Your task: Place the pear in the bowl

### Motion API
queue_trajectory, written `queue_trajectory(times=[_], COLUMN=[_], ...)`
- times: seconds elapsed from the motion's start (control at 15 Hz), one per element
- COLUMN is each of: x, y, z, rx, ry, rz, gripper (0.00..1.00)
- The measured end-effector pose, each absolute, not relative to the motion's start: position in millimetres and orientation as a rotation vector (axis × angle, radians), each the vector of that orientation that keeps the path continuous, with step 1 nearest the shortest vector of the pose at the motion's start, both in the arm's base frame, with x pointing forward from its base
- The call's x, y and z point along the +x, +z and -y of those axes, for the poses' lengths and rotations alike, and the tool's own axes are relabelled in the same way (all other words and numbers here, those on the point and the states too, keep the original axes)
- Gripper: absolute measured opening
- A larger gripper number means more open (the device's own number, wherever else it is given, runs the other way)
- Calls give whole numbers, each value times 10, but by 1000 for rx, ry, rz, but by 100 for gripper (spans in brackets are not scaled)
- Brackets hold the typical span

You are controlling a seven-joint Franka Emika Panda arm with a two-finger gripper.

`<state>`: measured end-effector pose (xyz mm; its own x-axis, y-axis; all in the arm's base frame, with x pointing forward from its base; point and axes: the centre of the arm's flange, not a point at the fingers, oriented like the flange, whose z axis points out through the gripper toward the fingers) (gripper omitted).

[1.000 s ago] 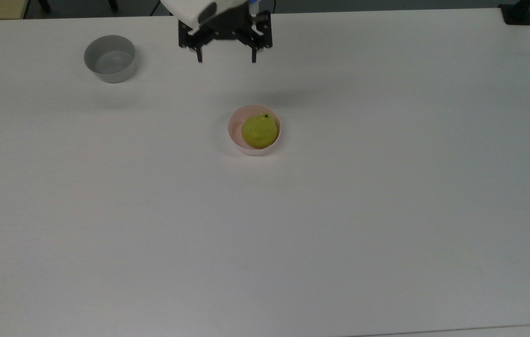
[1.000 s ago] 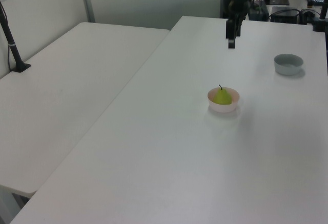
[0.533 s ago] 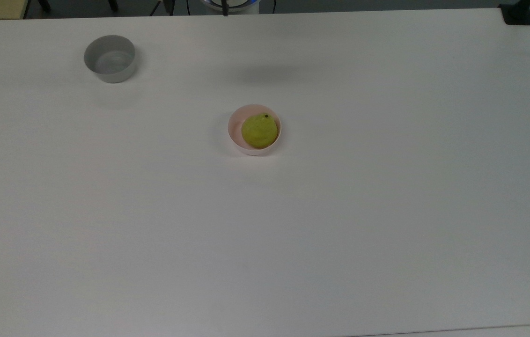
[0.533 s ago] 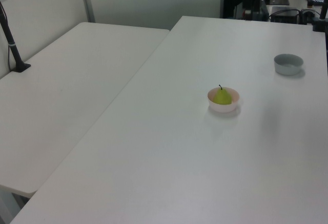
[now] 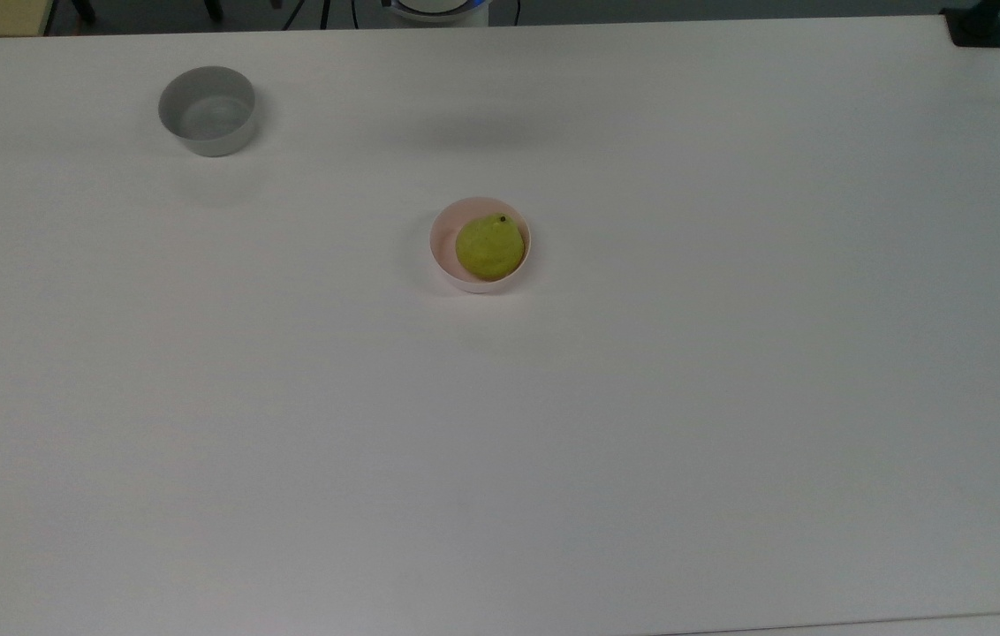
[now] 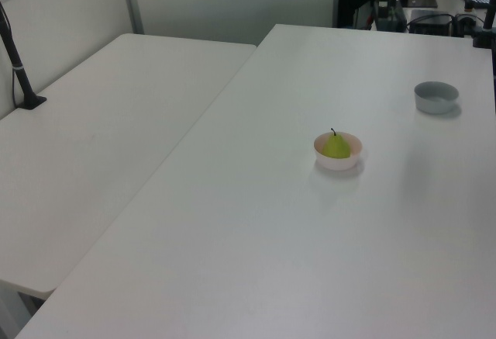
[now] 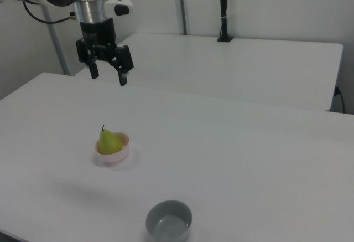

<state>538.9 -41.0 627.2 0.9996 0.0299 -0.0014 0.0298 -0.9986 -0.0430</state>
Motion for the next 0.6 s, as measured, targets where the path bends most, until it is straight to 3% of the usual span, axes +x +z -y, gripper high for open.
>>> queue_trajectory(times=[0.6], x=[5551], y=[6184], z=[405], rx=[-3104], ry=[-72], rz=[115], gripper=[100])
